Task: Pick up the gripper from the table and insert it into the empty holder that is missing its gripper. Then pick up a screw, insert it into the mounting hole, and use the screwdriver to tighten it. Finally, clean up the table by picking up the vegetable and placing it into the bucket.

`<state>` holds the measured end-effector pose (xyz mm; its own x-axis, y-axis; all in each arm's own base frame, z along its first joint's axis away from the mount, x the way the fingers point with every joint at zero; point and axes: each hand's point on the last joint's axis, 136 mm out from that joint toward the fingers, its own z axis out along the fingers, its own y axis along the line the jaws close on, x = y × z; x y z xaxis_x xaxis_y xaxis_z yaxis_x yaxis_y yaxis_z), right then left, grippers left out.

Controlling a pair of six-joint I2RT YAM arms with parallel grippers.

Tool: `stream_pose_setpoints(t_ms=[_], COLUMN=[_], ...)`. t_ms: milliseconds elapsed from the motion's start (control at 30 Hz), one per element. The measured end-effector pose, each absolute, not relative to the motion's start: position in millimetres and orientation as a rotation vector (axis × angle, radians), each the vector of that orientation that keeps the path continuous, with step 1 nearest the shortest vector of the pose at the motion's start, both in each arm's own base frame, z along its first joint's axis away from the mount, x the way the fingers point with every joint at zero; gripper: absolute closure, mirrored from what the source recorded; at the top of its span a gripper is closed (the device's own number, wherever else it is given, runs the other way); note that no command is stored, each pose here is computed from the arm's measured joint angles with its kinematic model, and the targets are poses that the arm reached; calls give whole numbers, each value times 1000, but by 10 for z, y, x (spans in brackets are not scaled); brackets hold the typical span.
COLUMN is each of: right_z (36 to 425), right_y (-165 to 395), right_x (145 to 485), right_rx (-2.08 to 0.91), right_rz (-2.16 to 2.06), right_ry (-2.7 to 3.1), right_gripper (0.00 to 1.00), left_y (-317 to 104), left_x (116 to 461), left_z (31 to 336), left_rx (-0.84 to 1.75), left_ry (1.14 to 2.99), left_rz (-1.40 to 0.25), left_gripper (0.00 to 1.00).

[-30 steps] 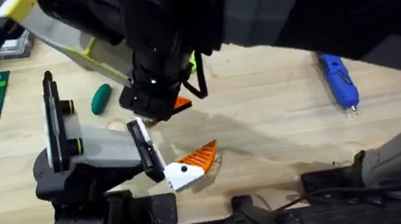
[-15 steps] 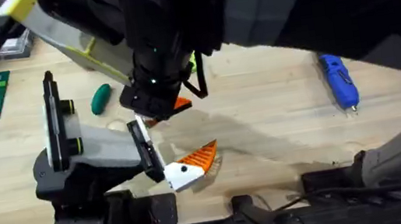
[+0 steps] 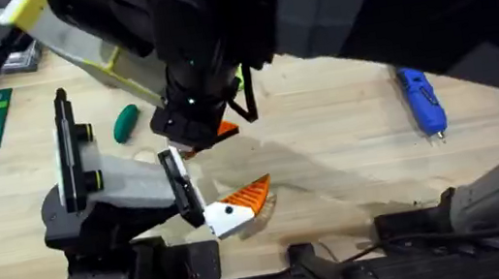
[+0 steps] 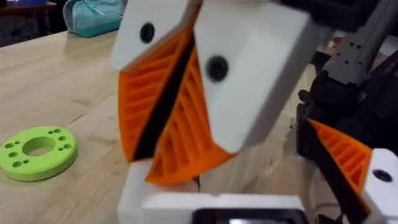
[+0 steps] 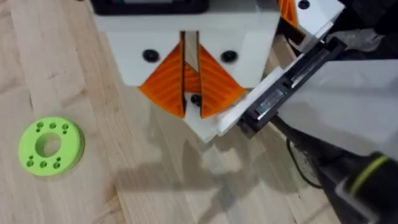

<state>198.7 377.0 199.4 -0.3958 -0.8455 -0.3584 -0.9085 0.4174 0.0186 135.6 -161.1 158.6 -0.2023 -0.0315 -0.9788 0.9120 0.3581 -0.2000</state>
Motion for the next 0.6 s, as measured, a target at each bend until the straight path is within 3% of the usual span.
stream_pose_setpoints(t_ms=[200,467,600], right_z=[1964,1960,1971], right_y=[3763,3757,3739], right_x=[2017,2027,2035], right_rx=[-1517,-1514,-1511], right_rz=[279,273,264], right_ry=[2386,2388,2392], right_gripper=[787,739,648], left_y=[-1610,-1610,-1611], left_x=[1359,1360,1358], left_z=[1578,1578,1579], left_rx=[823,820,823], left_ry=[1523,1525,1523], left_rz=[-1077,-1079,-1078], left_gripper=[16,16,16])
